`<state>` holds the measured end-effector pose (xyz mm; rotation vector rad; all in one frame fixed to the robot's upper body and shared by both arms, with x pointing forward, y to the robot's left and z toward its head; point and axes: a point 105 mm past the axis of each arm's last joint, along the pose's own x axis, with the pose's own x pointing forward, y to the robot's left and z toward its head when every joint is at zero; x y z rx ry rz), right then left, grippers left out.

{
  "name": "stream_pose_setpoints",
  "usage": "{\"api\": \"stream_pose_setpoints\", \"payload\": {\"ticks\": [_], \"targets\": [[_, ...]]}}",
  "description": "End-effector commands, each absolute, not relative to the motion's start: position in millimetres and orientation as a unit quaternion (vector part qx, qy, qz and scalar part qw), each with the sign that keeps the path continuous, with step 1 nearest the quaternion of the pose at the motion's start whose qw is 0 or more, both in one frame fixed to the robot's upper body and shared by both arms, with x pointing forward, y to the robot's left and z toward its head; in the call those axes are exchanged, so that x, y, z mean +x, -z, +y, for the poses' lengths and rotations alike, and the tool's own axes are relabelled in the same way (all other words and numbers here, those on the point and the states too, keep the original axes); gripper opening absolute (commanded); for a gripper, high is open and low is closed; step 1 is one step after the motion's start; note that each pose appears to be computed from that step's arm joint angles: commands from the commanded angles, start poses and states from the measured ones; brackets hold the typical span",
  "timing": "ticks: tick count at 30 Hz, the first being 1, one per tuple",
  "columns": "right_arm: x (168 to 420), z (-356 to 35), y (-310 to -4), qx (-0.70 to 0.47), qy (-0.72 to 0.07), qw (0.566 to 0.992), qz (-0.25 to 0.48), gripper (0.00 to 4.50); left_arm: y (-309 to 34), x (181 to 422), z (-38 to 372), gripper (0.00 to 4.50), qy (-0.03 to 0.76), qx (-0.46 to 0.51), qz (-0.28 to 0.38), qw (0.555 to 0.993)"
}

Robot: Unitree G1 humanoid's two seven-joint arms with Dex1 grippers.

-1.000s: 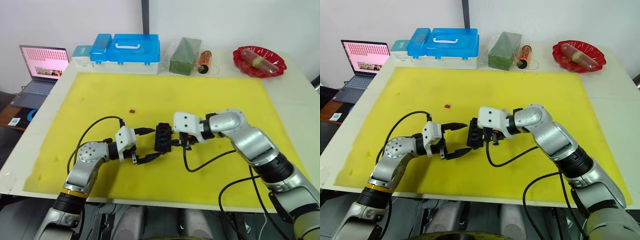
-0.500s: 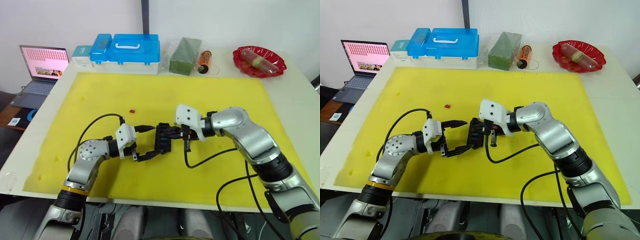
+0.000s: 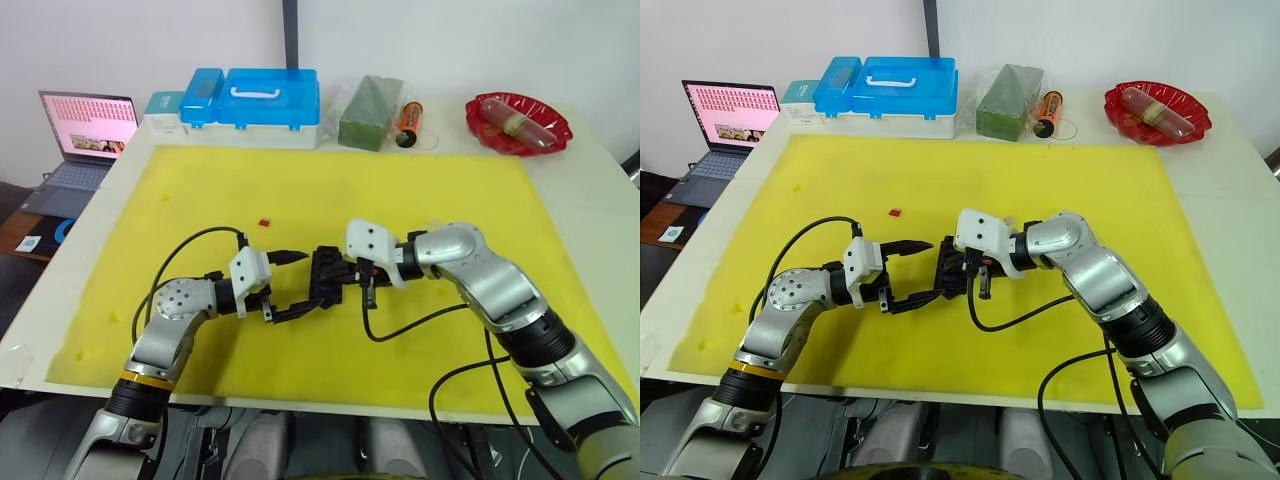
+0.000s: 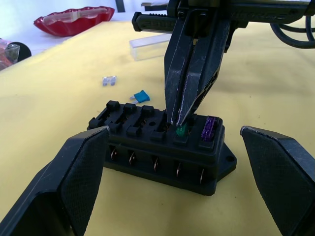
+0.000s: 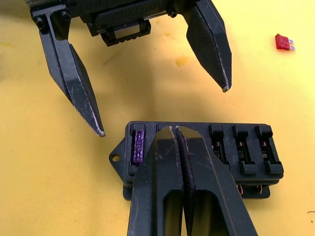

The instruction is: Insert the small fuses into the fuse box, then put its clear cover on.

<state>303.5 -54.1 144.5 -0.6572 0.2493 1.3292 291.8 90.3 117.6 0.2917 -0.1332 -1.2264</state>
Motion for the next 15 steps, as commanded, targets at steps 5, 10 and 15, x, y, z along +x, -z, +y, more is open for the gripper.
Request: {"api": "stream_pose_setpoints", "payload": {"ticks": [5, 10, 15], "targets": [[298, -64, -119, -0.314, -0.602, 0.718, 0.152, 0.03, -123, 289, 92, 4.5, 0.575, 0.15, -0.076, 0.801], [296, -65, -118, -0.319, -0.604, 0.716, 0.141, 0.03, -123, 289, 93, 4.5, 0.576, 0.151, -0.075, 0.8], [296, -48, -183, -0.237, -0.604, 0.761, 0.004, 0.03, -137, 288, 101, 4.5, 0.57, 0.147, -0.088, 0.803]]}}
